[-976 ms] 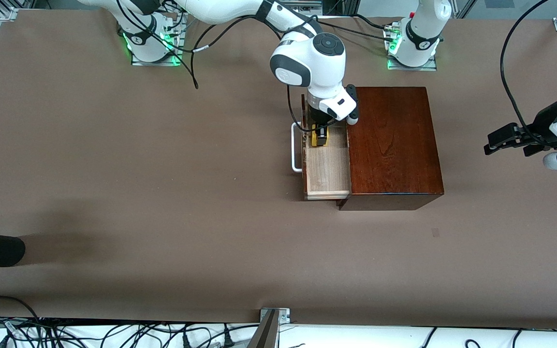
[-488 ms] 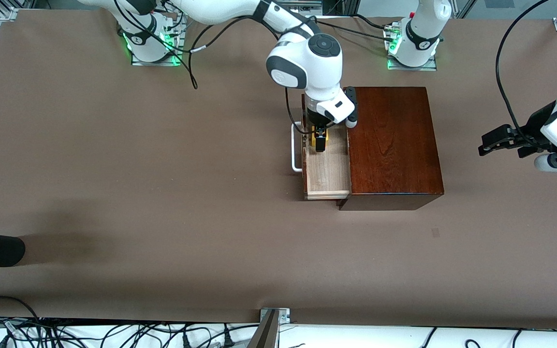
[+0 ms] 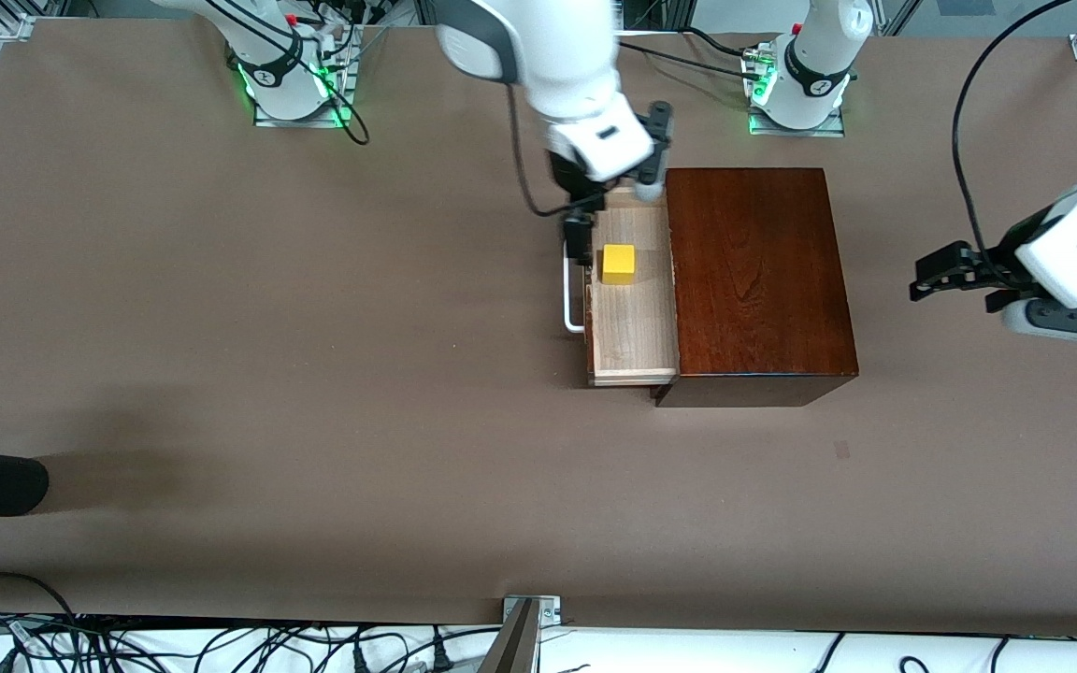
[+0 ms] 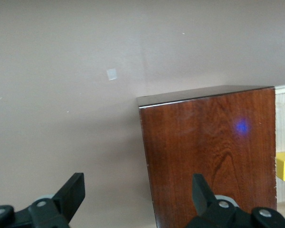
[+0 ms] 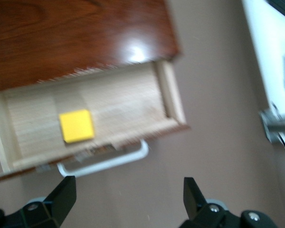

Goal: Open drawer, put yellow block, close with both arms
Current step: 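Open the right gripper and withdraw it while the left gripper approaches, then push the drawer shut with the left gripper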

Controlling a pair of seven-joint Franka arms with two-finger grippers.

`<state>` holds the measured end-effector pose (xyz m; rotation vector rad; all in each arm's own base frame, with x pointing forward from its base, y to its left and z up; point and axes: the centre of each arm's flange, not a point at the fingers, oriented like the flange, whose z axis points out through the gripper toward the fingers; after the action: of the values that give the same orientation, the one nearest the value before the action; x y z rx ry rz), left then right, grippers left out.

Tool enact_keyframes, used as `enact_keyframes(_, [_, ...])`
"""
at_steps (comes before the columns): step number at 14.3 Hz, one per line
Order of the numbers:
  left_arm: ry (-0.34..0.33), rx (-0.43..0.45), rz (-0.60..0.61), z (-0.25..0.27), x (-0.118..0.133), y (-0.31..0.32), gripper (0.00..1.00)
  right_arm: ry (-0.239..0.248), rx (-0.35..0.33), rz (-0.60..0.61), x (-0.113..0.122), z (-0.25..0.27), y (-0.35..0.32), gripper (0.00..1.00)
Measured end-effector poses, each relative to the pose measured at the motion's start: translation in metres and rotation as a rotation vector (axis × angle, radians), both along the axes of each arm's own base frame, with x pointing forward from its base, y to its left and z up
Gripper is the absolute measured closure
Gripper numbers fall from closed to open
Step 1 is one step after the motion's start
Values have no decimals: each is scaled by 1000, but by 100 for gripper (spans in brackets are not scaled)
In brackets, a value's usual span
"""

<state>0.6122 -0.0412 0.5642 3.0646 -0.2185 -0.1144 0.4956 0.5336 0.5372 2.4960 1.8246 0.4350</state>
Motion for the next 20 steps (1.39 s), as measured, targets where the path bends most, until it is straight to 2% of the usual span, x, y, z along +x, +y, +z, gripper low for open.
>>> enact_keyframes(4, [20,-19,-156,-10,-8,-81,0,26,90,-274,97,55,-153,0])
enact_keyframes(6, [42,-41,-260,-23,-12,-117,0,40,77,-373,119,72,-218,0])
enact_keyframes(10, [104,-123,-472,-59,-28,-205,0,112,82,-532,113,102,-321,0])
enact_keyframes(11, [100,-140,-511,-67,-32,-228,0,121,86,-572,109,106,-348,0])
enact_keyframes(15, [30,-225,-716,-93,-50,-312,0,159,91,-711,78,110,-424,0])
enact_keyframes(18, [-41,-295,-896,-140,-66,-385,0,215,91,-843,51,111,-437,0])
enact_keyframes(20, [-86,-286,-985,-182,-78,-426,0,241,86,-916,45,109,-438,0])
